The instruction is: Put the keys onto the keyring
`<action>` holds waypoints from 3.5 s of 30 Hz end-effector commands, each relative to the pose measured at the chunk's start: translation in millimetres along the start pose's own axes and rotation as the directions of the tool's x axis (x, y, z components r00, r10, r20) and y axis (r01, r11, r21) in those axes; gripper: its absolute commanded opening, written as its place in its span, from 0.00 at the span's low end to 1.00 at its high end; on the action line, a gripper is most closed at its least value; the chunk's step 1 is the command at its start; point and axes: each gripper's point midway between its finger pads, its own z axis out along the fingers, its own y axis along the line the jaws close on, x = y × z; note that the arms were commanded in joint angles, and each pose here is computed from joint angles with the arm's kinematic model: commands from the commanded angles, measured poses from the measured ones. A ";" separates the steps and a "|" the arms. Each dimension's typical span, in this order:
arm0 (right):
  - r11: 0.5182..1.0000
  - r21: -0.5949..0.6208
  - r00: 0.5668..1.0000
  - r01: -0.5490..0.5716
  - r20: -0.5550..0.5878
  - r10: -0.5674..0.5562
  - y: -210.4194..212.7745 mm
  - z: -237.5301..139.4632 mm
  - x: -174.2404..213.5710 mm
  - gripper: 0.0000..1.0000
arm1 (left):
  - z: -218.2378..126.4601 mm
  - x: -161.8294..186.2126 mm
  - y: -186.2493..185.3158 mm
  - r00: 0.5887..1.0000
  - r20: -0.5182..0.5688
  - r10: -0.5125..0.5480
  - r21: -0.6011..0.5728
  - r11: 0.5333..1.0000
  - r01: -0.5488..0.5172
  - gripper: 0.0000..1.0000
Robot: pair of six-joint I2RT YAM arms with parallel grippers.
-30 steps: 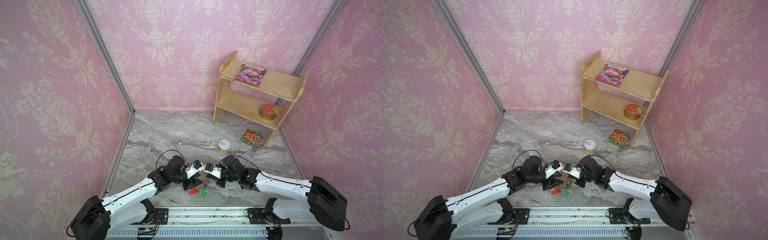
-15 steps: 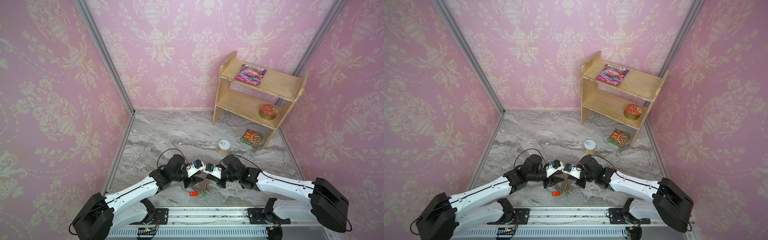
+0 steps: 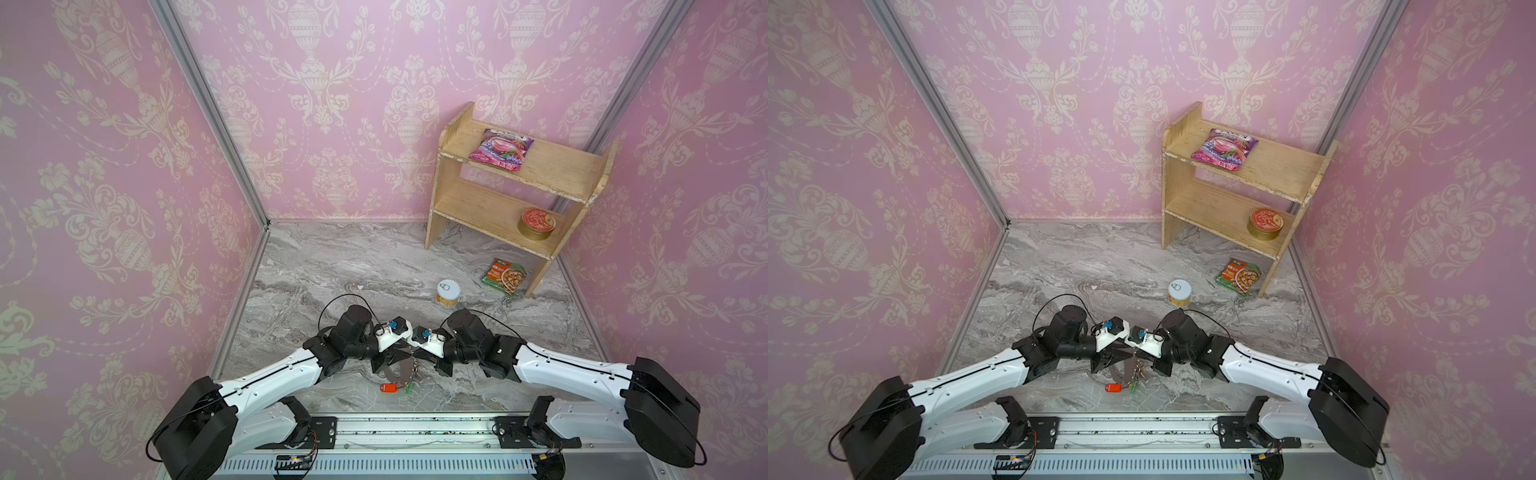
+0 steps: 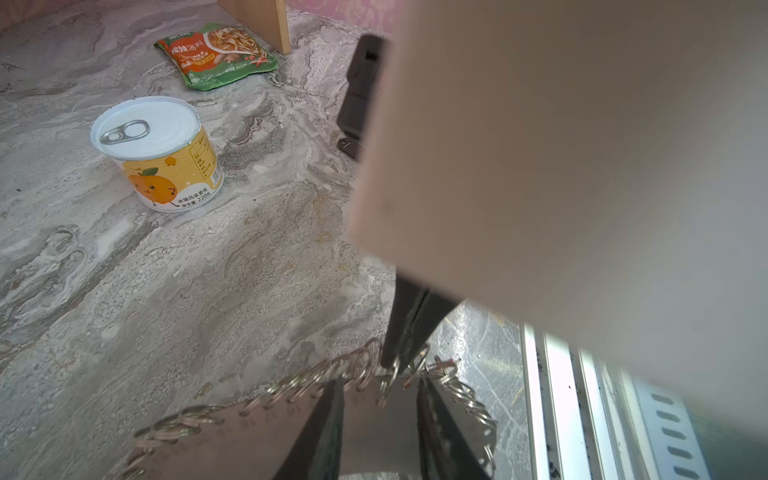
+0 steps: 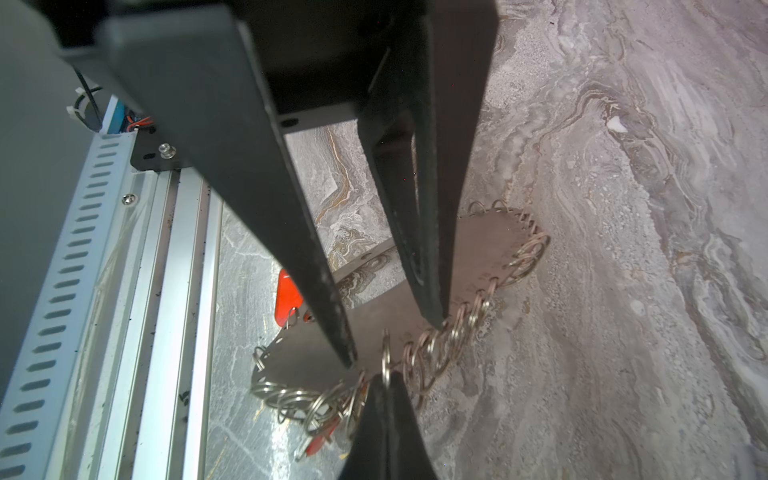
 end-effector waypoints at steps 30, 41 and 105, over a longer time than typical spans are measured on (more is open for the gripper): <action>0.996 0.087 0.969 0.005 0.247 -0.027 -18.6 -23.5 -70.3 0.00 | 8.8 7.1 -22.1 0.998 -0.005 -0.055 0.112 0.992 0.055 0.23; 0.994 0.110 0.956 -0.027 0.293 -0.006 -19.8 -35.9 -75.0 0.00 | -0.7 -11.1 -20.2 0.989 0.103 -0.106 0.092 0.991 0.097 0.25; 0.953 0.220 0.958 -0.211 0.241 0.156 -38.6 -57.3 -39.5 0.64 | -50.2 -38.2 -1.2 0.986 0.136 0.096 -0.129 0.989 -0.078 0.00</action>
